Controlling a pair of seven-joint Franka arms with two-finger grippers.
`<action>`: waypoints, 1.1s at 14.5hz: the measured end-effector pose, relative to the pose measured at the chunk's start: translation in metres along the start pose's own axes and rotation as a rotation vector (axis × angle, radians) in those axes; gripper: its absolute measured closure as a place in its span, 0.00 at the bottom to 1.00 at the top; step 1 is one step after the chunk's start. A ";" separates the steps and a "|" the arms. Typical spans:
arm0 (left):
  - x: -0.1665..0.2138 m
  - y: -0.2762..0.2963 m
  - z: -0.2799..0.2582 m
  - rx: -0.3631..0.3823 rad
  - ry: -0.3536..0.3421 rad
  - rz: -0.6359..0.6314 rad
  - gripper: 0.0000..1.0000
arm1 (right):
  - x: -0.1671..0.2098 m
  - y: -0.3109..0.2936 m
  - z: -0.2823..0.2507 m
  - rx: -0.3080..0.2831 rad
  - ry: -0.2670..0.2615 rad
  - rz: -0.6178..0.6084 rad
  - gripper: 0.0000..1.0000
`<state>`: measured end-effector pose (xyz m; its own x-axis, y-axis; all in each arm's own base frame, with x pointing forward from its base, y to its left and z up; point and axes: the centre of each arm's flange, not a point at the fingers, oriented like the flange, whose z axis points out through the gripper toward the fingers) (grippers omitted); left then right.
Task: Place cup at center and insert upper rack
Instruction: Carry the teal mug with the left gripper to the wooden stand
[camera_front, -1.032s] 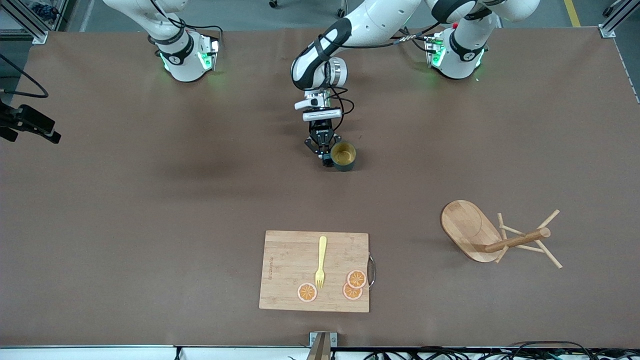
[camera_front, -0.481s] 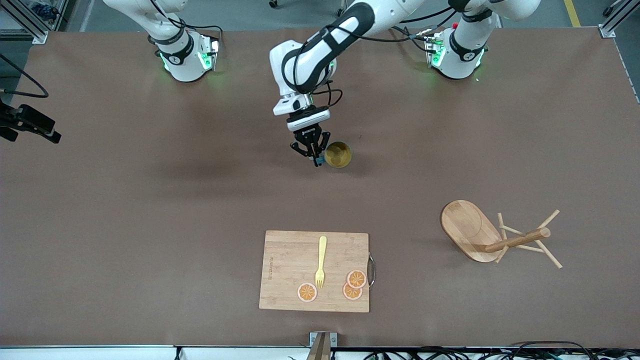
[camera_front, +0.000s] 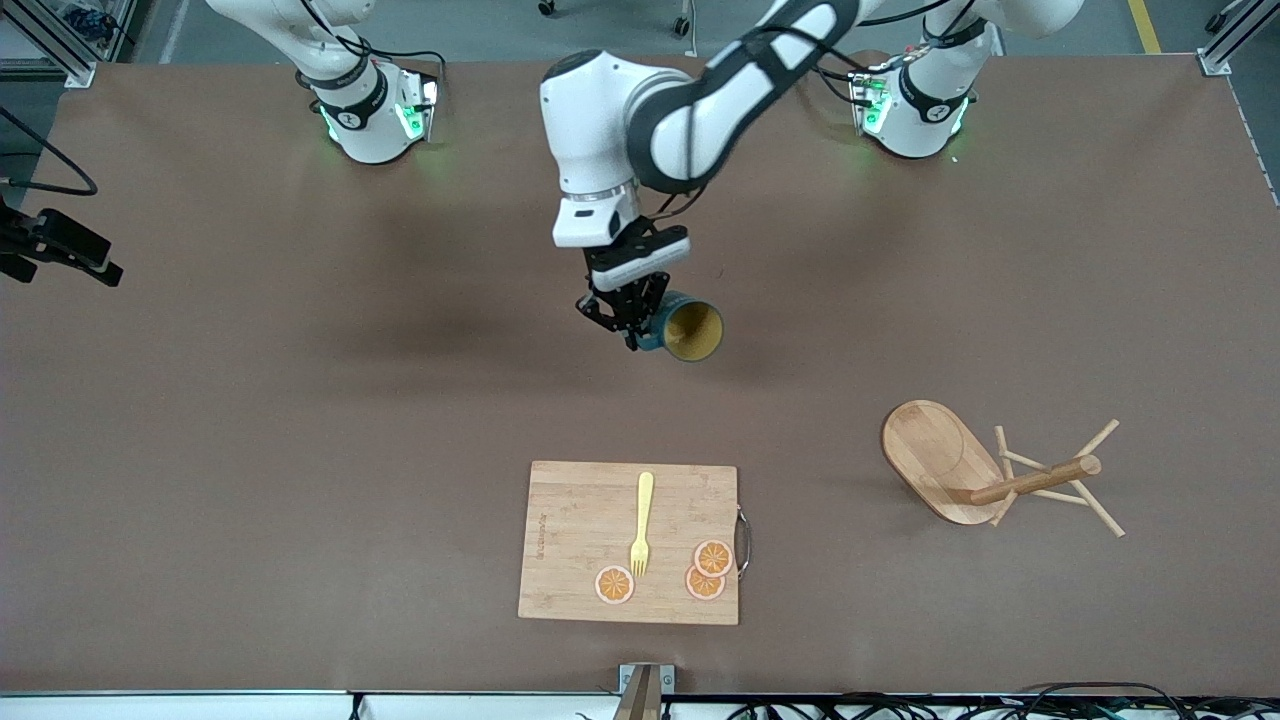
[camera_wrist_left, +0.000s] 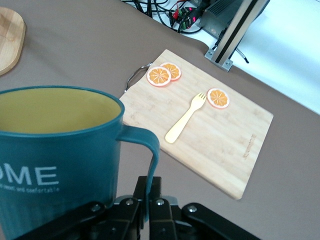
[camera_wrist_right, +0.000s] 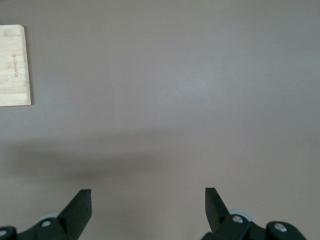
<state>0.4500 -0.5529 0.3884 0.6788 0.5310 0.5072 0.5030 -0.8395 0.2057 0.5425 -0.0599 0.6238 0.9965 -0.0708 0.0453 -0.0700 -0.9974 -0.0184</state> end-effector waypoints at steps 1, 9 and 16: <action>0.021 0.000 -0.005 0.000 -0.039 -0.026 0.95 | 0.000 0.000 0.000 0.000 0.000 0.000 0.00; 0.192 -0.038 -0.012 0.003 -0.428 -0.364 0.95 | 0.000 0.000 0.000 0.000 -0.002 0.001 0.00; 0.310 -0.103 0.016 -0.042 -0.621 -0.584 0.95 | 0.000 0.001 0.001 0.000 -0.003 0.001 0.00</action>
<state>0.6176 -0.2999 0.5111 0.4930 0.8366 -0.2387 0.8517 -0.4082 0.3286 0.5423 -0.0604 0.6233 0.9965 -0.0717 0.0428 -0.0709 -0.9973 -0.0186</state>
